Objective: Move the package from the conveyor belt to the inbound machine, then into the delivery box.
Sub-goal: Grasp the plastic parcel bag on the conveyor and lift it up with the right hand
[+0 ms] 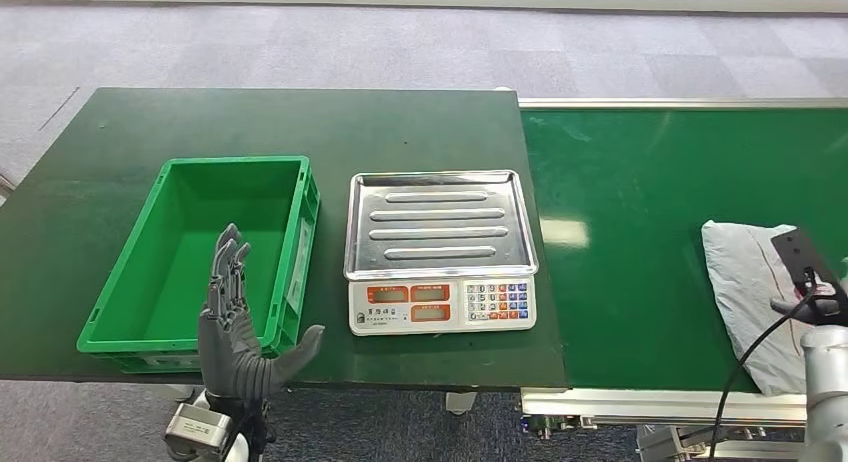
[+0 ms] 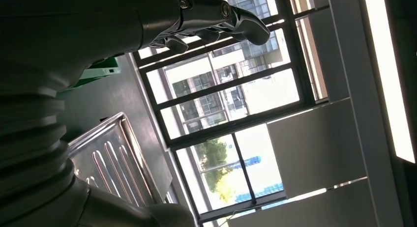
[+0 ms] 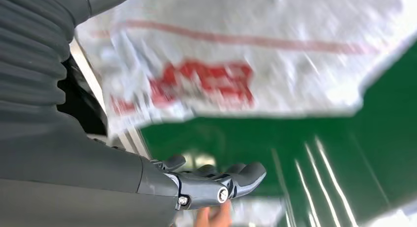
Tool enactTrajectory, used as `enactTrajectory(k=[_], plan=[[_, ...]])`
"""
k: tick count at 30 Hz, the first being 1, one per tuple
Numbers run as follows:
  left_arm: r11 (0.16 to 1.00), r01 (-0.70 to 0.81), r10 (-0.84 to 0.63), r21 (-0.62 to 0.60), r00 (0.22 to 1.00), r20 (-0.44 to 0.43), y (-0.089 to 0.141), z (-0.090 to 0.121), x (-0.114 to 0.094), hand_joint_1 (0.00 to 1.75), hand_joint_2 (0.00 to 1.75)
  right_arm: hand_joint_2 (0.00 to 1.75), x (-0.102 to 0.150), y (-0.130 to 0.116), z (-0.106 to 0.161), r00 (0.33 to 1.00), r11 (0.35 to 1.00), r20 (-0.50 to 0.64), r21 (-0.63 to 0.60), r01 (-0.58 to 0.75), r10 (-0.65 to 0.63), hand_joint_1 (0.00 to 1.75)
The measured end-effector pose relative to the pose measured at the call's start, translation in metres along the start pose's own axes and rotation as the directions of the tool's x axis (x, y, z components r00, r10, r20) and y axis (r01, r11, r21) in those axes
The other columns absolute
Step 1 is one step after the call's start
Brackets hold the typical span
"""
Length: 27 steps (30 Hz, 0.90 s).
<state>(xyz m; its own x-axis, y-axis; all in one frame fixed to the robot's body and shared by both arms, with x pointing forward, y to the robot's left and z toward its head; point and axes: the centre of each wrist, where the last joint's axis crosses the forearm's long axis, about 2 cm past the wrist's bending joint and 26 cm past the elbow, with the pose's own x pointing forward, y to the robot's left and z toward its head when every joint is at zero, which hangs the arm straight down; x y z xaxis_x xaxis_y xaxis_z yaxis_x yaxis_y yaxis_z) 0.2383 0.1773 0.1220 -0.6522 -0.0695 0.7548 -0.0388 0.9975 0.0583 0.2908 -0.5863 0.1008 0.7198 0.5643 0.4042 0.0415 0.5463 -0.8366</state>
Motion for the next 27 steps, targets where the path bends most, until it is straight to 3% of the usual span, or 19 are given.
enactTrajectory(k=[6,11,24,25,26,27], plan=[[1.0,-0.002,0.002,-0.015,1.0,0.005,-0.001,-0.002,-0.002,0.0,1.75,1.75,-0.012,0.017,0.004,0.992,0.987,-0.12,0.162,-0.019,0.039,0.0],[0.999,-0.011,0.011,-0.031,1.0,0.003,-0.003,-0.004,-0.004,0.0,1.75,1.75,-0.03,0.035,0.012,0.963,0.938,-0.241,0.345,-0.029,0.118,0.0],[0.999,-0.011,0.011,-0.043,1.0,-0.009,-0.003,-0.003,-0.008,0.0,1.75,1.75,-0.038,0.043,0.015,0.949,0.912,-0.276,0.409,-0.026,0.15,0.0],[0.999,-0.011,0.011,-0.046,1.0,-0.008,-0.003,-0.003,-0.008,0.0,1.75,1.75,-0.039,0.044,0.016,0.947,0.906,-0.28,0.422,-0.026,0.158,0.08],[0.999,-0.011,0.01,-0.049,1.0,-0.008,-0.004,-0.004,-0.008,0.0,1.75,1.75,-0.039,0.044,0.016,0.946,0.901,-0.281,0.432,-0.026,0.163,0.3],[0.999,-0.01,0.01,-0.053,1.0,-0.007,-0.004,-0.004,-0.008,0.0,1.75,1.75,-0.039,0.044,0.016,0.946,0.898,-0.28,0.439,-0.026,0.164,0.73]])
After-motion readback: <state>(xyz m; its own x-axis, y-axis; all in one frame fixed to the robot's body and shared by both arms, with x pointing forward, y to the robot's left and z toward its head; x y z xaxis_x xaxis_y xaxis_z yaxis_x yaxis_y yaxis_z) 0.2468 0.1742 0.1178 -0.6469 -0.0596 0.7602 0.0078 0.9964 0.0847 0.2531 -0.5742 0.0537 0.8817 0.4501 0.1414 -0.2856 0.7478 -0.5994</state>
